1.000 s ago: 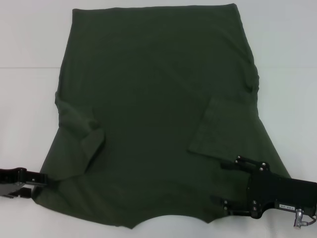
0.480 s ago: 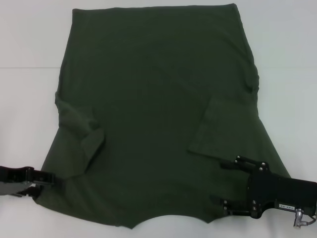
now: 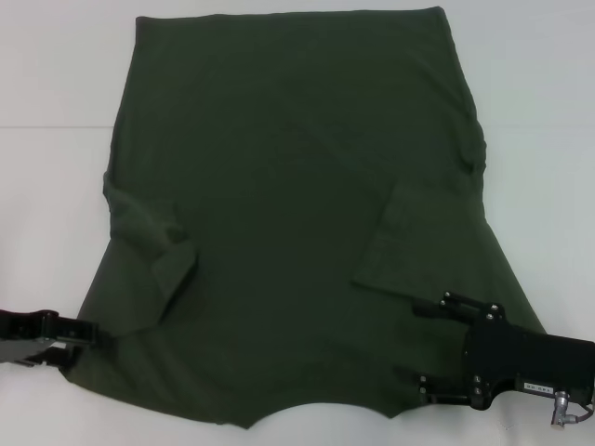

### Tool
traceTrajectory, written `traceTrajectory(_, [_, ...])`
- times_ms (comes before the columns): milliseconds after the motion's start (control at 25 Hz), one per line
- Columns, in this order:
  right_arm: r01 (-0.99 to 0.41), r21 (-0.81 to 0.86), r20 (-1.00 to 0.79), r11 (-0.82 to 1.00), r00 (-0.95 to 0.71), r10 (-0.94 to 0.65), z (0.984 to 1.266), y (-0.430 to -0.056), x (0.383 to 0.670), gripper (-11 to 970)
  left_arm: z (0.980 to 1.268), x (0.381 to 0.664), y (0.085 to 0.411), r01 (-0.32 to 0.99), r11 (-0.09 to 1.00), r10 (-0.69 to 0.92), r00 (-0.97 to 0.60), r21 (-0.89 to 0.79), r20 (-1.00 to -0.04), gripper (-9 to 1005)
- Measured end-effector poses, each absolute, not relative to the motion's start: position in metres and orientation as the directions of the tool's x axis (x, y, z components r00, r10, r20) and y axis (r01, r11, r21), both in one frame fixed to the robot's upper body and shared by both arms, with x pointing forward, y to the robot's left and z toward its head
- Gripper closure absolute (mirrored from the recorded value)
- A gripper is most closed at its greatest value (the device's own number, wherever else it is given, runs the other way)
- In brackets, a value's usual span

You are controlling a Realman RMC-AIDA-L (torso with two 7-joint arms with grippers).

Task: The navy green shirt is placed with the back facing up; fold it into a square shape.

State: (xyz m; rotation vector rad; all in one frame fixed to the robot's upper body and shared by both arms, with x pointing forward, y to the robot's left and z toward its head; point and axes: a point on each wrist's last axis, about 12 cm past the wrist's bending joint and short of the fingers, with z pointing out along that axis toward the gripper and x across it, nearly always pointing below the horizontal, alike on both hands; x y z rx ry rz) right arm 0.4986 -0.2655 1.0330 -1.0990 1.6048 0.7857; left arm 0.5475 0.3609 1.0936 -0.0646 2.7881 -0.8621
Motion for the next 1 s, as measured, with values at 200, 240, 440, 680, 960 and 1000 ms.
traceTrajectory(200, [-0.926, -0.022, -0.956, 0.377, -0.090, -0.278, 1.0331, -0.2656, 0.4986, 55, 1.0939, 0.5474, 0.3647, 0.018, 0.837, -0.109, -0.974, -0.547, -0.198, 181])
traceTrajectory(240, [-0.926, -0.022, -0.956, 0.376, -0.090, -0.278, 1.0331, -0.2655, 0.4986, 55, 1.0935, 0.5471, 0.3655, 0.015, 0.840, -0.109, -0.975, -0.542, -0.196, 181])
traceTrajectory(440, [-0.926, -0.023, -0.956, 0.377, -0.089, -0.278, 1.0334, -0.2661, 0.4987, 54, 1.0928, 0.5470, 0.3667, 0.010, 0.845, -0.112, -0.974, -0.534, -0.195, 182])
traceTrajectory(680, [-0.927, -0.024, -0.956, 0.375, -0.088, -0.278, 1.0337, -0.2658, 0.4991, 55, 1.0912, 0.5470, 0.3658, 0.008, 0.845, -0.114, -0.974, -0.535, -0.195, 182])
traceTrajectory(960, [-0.927, -0.024, -0.956, 0.374, -0.088, -0.279, 1.0337, -0.2658, 0.4991, 54, 1.0899, 0.5473, 0.3643, 0.008, 0.847, -0.111, -0.975, -0.531, -0.192, 183])
traceTrajectory(1000, [-0.927, -0.024, -0.956, 0.374, -0.088, -0.279, 1.0337, -0.2658, 0.4991, 54, 1.0899, 0.5473, 0.3642, 0.008, 0.847, -0.111, -0.975, -0.531, -0.192, 183])
